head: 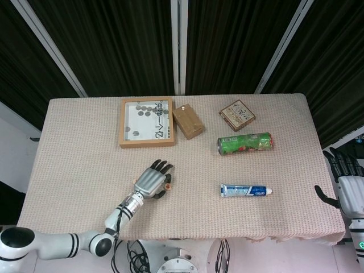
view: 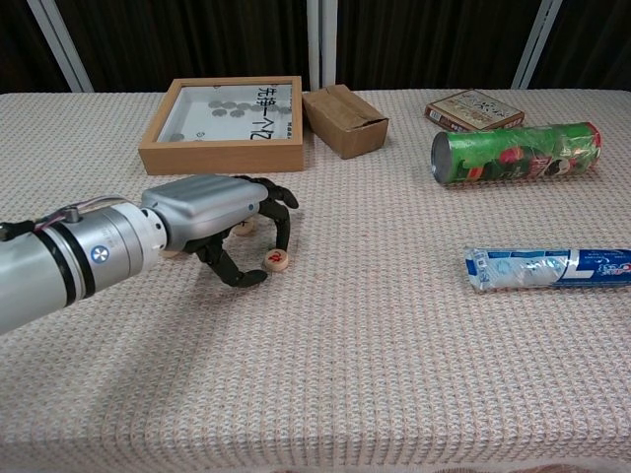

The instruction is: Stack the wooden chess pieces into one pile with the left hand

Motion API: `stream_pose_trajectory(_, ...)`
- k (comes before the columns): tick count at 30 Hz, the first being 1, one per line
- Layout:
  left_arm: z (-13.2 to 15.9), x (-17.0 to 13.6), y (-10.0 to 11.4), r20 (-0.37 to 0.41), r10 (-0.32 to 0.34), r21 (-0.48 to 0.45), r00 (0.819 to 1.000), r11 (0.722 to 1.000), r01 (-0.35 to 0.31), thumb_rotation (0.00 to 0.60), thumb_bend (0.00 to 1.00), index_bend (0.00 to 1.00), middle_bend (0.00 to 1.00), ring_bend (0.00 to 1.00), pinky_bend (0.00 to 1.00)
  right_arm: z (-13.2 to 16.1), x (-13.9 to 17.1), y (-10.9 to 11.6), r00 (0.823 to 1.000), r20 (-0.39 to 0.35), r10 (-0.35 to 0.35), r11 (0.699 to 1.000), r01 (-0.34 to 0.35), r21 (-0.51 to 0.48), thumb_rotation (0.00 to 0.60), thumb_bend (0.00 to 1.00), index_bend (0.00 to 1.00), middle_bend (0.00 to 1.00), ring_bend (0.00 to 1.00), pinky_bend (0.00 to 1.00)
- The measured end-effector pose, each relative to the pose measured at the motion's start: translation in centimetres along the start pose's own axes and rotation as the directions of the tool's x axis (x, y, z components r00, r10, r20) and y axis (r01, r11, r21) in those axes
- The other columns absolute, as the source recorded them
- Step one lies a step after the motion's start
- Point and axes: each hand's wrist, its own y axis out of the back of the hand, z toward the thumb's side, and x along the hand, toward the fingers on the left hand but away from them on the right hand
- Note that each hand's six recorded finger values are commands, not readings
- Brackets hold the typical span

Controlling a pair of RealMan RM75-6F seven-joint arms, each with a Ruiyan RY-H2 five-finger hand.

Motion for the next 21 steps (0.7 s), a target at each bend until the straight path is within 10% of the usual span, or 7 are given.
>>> stream_pose_trajectory(21, 0.02, 0.14, -0.1, 0.006, 0.008, -0.025, 1.0, 1.0, -0.008, 0.6, 0.28, 0.48, 0.11, 0.0, 0.0, 0.03, -0.05, -0.15, 1.0, -0.001, 0.008, 1.0, -0.008, 0.001, 0.6, 0.24, 0.0, 0.0, 0.0, 0.0)
